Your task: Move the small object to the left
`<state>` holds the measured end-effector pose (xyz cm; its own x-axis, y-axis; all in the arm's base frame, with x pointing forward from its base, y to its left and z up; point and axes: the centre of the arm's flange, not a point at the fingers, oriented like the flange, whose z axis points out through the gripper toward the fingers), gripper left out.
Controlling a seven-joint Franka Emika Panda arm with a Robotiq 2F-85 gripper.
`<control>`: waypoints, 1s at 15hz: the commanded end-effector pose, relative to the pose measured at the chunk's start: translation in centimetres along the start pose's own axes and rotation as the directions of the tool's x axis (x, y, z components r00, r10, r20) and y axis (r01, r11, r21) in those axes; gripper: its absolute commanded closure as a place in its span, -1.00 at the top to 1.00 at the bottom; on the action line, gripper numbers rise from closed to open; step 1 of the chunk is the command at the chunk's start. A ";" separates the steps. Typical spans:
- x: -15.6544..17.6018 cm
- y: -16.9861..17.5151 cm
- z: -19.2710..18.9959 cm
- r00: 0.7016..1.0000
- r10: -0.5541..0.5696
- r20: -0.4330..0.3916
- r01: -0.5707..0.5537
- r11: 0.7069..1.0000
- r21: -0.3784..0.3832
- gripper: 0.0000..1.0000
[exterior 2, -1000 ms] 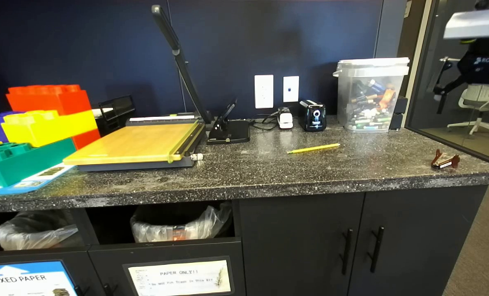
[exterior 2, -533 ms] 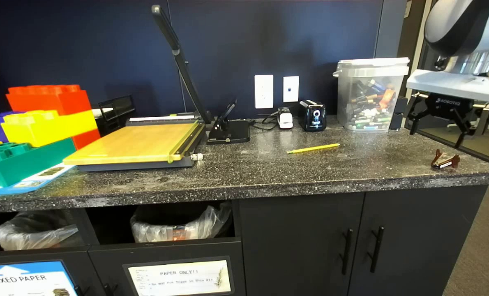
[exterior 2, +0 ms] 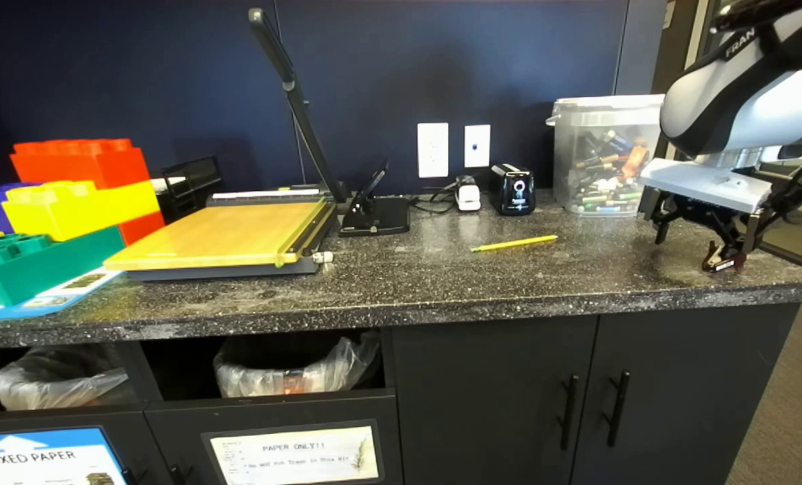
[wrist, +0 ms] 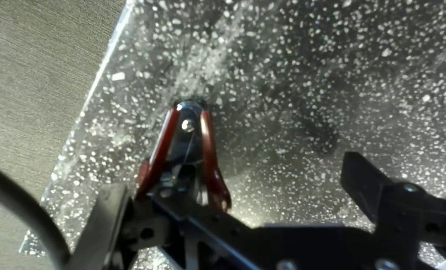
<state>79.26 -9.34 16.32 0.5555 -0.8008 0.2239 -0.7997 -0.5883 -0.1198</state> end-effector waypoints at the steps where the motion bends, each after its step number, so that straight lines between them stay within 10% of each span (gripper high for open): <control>1: 4.7 -5.5 3.0 0.999 0.042 -0.001 -0.042 0.999 -0.013 0.32; 10: 1.8 -9.2 -3.2 0.998 -0.018 0.062 0.020 0.999 -0.036 -1.00; 15: -6.9 -13.1 -4.5 0.989 -0.122 0.083 0.124 0.992 -0.013 -0.91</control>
<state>82.36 0.04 21.01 0.6245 -0.7606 0.1772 -0.7594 -0.6444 -0.0899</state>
